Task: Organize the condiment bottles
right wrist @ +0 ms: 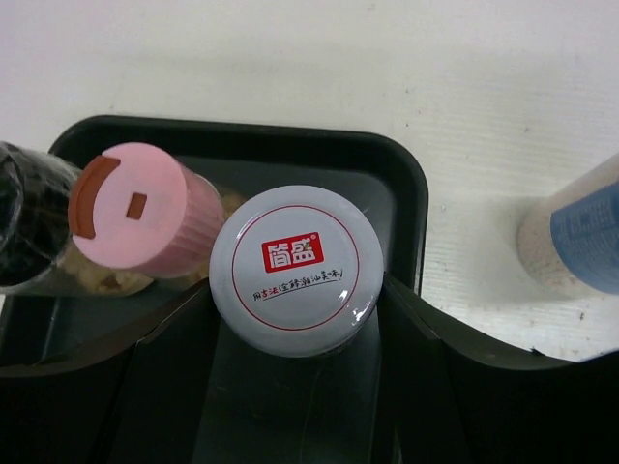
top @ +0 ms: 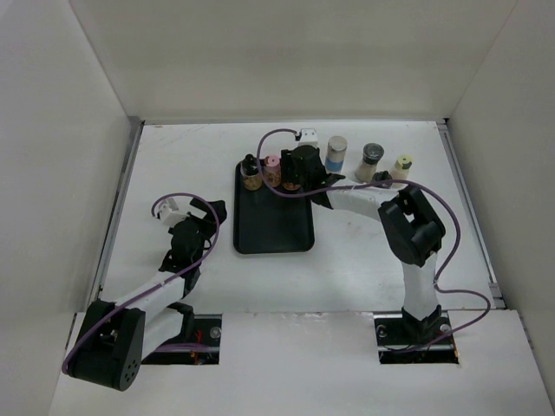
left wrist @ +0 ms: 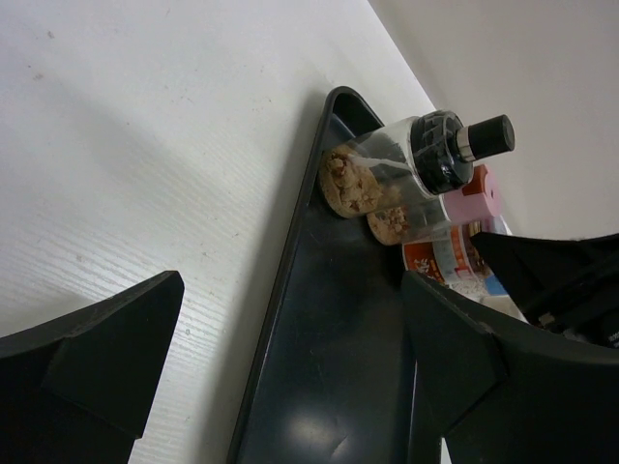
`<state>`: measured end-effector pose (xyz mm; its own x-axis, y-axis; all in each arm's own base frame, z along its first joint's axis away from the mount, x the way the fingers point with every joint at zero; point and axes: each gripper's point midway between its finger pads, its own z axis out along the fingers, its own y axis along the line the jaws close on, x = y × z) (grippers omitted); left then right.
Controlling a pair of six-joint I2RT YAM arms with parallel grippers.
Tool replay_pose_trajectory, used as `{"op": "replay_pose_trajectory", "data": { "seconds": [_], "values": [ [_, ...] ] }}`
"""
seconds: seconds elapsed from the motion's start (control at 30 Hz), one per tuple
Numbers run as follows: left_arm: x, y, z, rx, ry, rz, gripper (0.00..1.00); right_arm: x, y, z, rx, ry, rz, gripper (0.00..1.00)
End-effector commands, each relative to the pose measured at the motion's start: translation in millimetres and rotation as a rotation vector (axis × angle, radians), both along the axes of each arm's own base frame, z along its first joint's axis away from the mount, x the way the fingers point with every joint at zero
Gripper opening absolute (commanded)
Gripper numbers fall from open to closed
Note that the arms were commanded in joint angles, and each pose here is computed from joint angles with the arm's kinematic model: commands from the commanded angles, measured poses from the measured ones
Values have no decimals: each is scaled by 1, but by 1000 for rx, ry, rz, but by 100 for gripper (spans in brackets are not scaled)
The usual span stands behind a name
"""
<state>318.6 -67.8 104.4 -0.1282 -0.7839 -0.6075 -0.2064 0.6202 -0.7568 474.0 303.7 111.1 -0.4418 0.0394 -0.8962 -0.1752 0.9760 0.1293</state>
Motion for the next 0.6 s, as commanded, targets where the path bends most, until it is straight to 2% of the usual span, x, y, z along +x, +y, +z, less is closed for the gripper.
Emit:
{"op": "replay_pose_trajectory", "data": {
  "seconds": [0.0, 0.07, 0.2, 0.37, 0.47, 0.57],
  "values": [
    [5, 2, 16, -7, -58, 9, 100, 33, 11, 68, 152, -163, -21, 49],
    [6, 1, 16, -7, -57, 6, 100, 36, 11, 64, 151, -164, -24, 55],
    [5, 1, 17, -6, -61, 7, 100, 39, 8, 65, 153, -169, -39, 75],
    [5, 1, 17, -5, -63, 4, 100, 28, 1, 79, 160, -186, -34, 90],
    [5, 1, 18, -5, -64, 5, 100, 16, -6, 99, 191, -205, -24, 91],
    [5, 0, 17, -5, -61, 2, 100, 4, -22, 126, 205, -245, -28, 77]
  ]
}}
